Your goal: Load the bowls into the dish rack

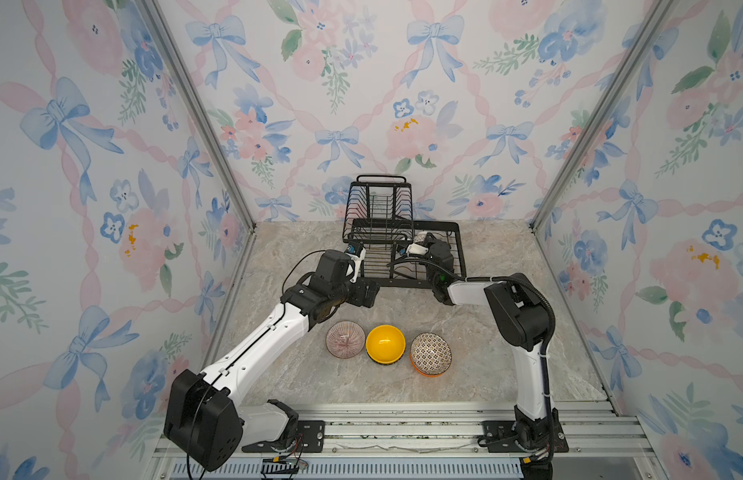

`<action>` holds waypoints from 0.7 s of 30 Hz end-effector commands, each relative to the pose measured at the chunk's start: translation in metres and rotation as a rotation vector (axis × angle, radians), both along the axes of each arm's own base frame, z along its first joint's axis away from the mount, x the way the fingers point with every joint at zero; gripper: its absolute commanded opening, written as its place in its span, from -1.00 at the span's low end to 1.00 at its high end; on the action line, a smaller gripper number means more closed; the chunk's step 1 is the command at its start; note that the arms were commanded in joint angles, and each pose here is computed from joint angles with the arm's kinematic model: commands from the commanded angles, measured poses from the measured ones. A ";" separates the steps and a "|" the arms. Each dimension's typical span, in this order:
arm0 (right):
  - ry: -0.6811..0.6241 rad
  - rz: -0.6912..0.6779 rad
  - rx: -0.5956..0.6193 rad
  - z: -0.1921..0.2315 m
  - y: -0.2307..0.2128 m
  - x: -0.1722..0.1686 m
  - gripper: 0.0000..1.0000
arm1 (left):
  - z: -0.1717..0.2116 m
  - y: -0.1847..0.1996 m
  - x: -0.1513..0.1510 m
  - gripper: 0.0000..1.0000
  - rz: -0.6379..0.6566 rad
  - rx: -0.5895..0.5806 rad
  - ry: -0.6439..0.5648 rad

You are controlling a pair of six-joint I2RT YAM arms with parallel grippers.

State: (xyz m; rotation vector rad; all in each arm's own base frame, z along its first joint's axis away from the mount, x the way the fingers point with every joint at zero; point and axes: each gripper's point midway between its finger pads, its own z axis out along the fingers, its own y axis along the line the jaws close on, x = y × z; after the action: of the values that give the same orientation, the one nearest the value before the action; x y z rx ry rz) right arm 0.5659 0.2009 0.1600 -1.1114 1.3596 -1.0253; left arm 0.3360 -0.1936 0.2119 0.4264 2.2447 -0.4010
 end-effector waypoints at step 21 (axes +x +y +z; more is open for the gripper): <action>-0.146 -0.064 -0.019 0.039 -0.033 0.046 -1.00 | -0.002 -0.004 0.002 0.96 -0.014 0.012 0.019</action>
State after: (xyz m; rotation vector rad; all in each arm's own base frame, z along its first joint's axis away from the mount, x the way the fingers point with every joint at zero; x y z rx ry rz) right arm 0.6047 0.1627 0.1630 -1.0974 1.3561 -1.1463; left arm 0.3380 -0.1947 0.2046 0.4297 2.2662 -0.3951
